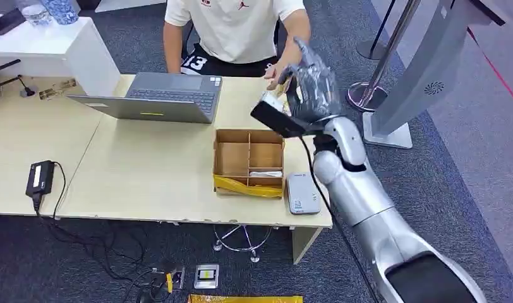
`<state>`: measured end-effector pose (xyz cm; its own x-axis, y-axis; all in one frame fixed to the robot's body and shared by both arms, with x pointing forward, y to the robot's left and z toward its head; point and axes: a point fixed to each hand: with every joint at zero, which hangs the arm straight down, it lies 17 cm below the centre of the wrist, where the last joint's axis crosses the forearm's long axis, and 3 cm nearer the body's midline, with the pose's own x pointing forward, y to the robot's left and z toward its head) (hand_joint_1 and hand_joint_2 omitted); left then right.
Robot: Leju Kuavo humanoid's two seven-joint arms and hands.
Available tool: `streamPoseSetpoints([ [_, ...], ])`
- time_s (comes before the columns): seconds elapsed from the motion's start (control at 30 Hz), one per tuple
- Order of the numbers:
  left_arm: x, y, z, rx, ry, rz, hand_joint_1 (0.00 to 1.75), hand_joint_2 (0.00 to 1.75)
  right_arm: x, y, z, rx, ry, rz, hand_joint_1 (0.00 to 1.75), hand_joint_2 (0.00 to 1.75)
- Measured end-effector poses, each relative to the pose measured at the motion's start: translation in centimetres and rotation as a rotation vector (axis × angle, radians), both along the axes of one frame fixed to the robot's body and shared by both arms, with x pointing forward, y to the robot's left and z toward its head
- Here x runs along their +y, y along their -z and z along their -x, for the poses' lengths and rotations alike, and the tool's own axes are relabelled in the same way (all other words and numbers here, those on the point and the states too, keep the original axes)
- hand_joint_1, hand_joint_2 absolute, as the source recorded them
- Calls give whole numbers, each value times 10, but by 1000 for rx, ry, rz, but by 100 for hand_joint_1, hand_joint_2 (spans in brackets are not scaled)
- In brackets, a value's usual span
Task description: Pass the card to the sensor for recognition and then transmit it.
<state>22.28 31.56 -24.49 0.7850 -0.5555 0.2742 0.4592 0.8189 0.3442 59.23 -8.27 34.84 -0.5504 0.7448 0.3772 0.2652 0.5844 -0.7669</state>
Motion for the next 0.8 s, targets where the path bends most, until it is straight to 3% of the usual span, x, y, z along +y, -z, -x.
streamPoseSetpoints([
  [0.2,-2,-3,-8,-11,29,-6,0,175,-22,-100,0,-193,17,-60,175,175],
  [0.33,-2,-5,-13,-12,47,-17,0,175,-22,-115,-1,-242,39,-11,175,175],
  [0.43,-4,-7,-18,5,50,-30,0,175,-17,-99,-13,-210,79,66,175,175],
  [0.63,-11,-10,-26,8,32,-23,0,175,-11,-10,-42,68,147,253,175,175],
  [0.8,-13,-9,-24,19,26,-19,0,175,-17,33,-49,167,187,354,175,175],
])
